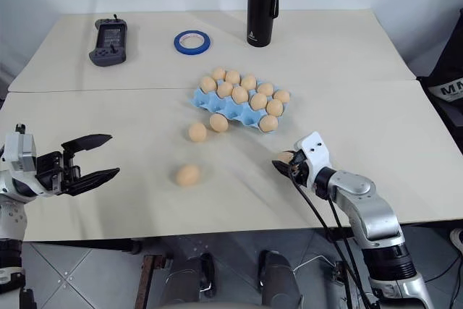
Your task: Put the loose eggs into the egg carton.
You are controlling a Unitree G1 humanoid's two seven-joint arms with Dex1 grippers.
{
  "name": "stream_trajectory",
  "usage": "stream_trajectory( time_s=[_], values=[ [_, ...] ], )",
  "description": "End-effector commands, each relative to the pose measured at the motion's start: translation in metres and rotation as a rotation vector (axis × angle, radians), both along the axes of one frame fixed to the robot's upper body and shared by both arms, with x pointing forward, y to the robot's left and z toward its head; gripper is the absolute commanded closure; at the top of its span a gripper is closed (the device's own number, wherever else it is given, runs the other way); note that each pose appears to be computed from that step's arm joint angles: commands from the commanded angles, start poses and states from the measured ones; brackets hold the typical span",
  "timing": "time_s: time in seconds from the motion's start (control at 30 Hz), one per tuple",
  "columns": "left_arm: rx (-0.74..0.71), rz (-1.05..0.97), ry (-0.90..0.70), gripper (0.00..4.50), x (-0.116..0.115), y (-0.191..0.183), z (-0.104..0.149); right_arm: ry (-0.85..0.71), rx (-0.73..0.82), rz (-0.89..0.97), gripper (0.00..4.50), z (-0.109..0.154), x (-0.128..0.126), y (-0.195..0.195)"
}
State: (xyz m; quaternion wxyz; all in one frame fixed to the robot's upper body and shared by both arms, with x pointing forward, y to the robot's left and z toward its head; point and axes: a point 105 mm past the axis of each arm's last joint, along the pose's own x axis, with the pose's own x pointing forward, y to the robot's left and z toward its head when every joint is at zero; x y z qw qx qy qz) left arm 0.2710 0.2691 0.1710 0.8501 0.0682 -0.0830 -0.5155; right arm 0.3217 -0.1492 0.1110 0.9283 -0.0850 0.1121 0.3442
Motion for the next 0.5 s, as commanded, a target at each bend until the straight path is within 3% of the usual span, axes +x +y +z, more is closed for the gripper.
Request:
stream_trajectory(
  time_s=[0.03,0.2,0.37,0.5],
  values=[
    [-0.013,0.001,-0.049,0.0,-0.002,0.0,0.01,-0.108,0.037,0.025,2.76,0.04,0.0,0.005],
    [-0.021,0.003,-0.056,0.0,-0.001,-0.001,0.011,-0.228,0.129,-0.025,2.76,0.093,0.032,0.022],
    [-0.029,0.014,-0.08,0.0,-0.001,-0.001,0.014,-0.226,0.132,-0.001,2.76,0.107,0.063,0.056],
    [-0.027,0.021,-0.102,0.0,-0.002,-0.001,0.014,-0.233,0.112,0.024,2.76,0.1,0.081,0.076]
  ],
)
